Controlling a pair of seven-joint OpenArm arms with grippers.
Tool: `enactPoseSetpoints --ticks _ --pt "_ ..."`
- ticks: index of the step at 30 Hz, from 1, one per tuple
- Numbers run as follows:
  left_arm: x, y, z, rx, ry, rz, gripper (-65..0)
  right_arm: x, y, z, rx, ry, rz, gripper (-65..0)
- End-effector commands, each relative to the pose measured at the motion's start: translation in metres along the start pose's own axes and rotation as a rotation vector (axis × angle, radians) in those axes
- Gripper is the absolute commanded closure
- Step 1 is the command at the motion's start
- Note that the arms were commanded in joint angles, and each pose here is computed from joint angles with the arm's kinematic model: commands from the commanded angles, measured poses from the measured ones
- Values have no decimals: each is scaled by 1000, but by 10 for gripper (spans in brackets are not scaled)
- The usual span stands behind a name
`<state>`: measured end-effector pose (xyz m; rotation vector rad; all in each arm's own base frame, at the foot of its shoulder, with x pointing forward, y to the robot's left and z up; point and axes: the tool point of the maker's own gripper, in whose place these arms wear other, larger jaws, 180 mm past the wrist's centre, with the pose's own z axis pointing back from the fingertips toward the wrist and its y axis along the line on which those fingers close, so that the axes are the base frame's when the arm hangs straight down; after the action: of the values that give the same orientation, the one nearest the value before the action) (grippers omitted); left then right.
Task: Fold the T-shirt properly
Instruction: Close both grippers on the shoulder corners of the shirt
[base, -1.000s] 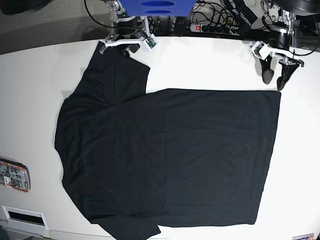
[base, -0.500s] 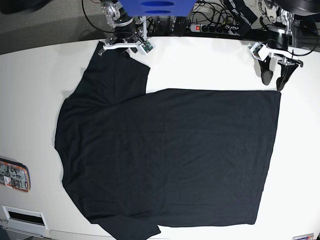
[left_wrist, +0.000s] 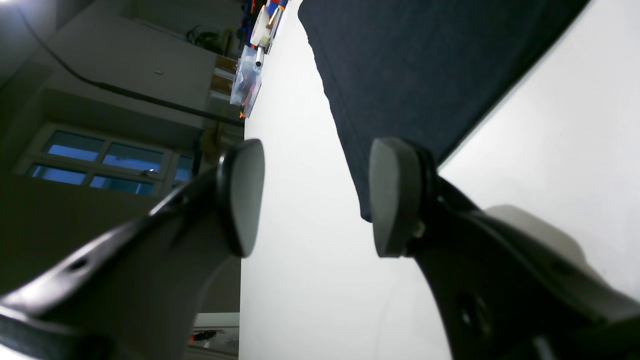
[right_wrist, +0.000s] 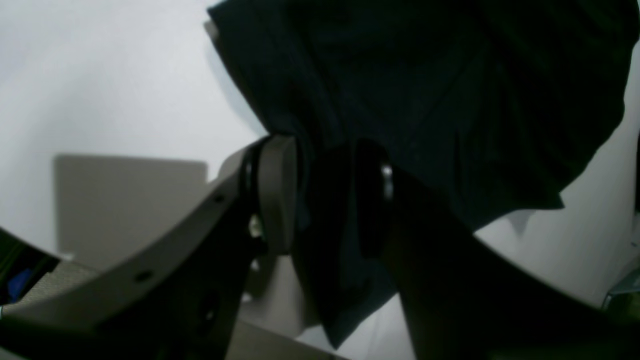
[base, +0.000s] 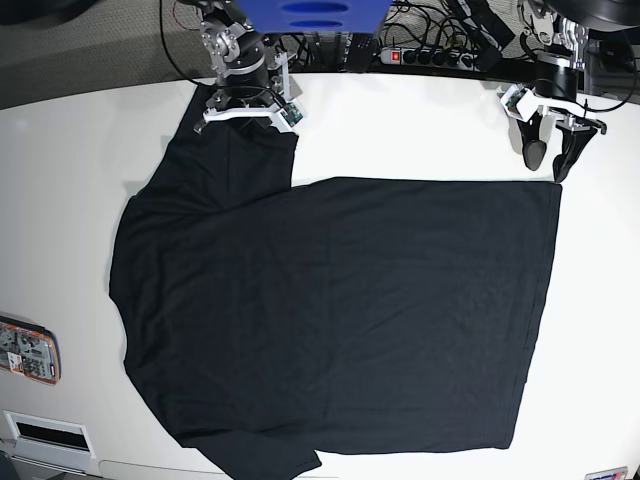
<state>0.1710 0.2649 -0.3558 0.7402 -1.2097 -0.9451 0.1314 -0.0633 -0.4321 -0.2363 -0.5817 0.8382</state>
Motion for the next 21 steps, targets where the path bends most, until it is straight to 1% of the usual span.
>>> enactPoseSetpoints --ticks 1,3,6,9,16,17,18,20,21 --pt "2 11 0 31 -17 -15 -314 -7 8 0 33 29 5 -201" --pt "2 11 0 31 -17 -15 -314 -12 11 -5 40 47 14 -201" --pt "2 11 0 31 -17 -15 -314 -13 3 -18 22 57 28 -201" --pt "2 11 0 31 -17 -15 -314 -20 4 -27 27 83 44 -201" --pt "2 11 0 32 -16 -15 -313 -24 7 -30 33 96 50 -193" --pt "2 11 0 32 -16 -15 -311 -24 7 -30 33 96 50 -172" --pt "2 11 0 32 -16 -15 -311 -25 7 -30 33 97 52 -125" --pt "2 11 0 32 -16 -15 -311 -27 5 -30 29 101 58 0" --pt "2 11 0 32 -16 -15 -311 -28 4 -30 30 101 58 0"
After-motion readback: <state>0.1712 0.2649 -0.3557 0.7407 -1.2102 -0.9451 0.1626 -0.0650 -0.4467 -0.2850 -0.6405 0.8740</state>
